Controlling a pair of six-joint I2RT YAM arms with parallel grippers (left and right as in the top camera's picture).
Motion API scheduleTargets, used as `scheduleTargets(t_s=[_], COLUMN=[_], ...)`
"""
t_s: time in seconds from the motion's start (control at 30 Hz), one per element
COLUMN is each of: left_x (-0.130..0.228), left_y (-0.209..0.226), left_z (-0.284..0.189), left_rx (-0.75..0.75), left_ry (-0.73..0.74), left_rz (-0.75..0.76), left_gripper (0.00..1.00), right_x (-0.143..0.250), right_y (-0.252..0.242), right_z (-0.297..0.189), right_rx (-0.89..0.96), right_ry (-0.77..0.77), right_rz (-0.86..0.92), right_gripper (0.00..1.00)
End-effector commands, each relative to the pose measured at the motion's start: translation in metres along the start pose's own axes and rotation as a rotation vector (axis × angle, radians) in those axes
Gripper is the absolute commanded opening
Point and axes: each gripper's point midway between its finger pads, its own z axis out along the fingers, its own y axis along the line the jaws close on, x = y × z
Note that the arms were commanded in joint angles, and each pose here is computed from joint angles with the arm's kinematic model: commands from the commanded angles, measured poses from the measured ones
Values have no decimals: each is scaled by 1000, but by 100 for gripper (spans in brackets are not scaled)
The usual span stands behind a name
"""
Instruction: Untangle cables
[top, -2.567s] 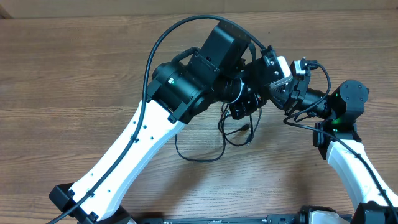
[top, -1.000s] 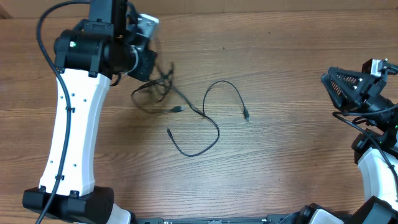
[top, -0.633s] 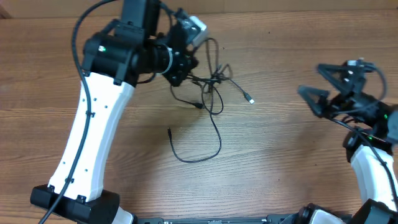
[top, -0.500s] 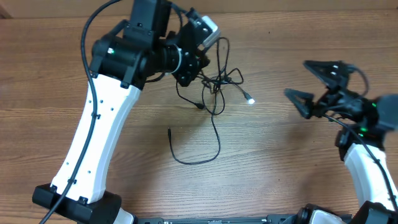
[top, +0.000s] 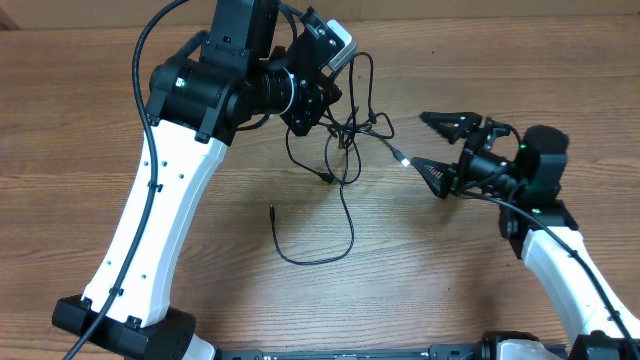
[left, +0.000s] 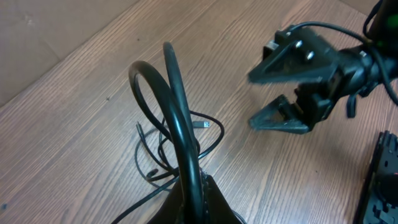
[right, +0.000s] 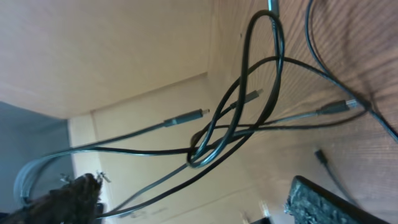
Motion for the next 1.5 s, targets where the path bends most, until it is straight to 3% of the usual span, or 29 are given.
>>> scheduleTargets(t_s=[0.0,0.3,0.7,0.9,1.17,1.33,1.47], left_x=[-8,-8,-9,-6,15,39,45], left_y=[-8,-11,-24,-21,8,51,59], left_z=[-2,-2,0,3,1,-13,-17], left_rx=[40,60,109,69,-112,-394,-441], left_ry=[-32,-33,-32,-12,87,179,198], left_rz=[1,-42,-36,-28,-51,-196,-240], left_gripper=[4,4,4,4,4,4,4], right_x=[1,11,13,13,15,12,-8], right_y=[4,-3,-14,-26,-17,14,22], right_z=[12,37,66,73,71,55,32], right_rx=[9,50,52,78,44,-75,-108], right_ry=[-70,-166,-198,-191,-149,-58,-41], right_rz=[-93,-114,-87,-78,-87,-141,-141], right_gripper=[88,62,50,4,4,4,4])
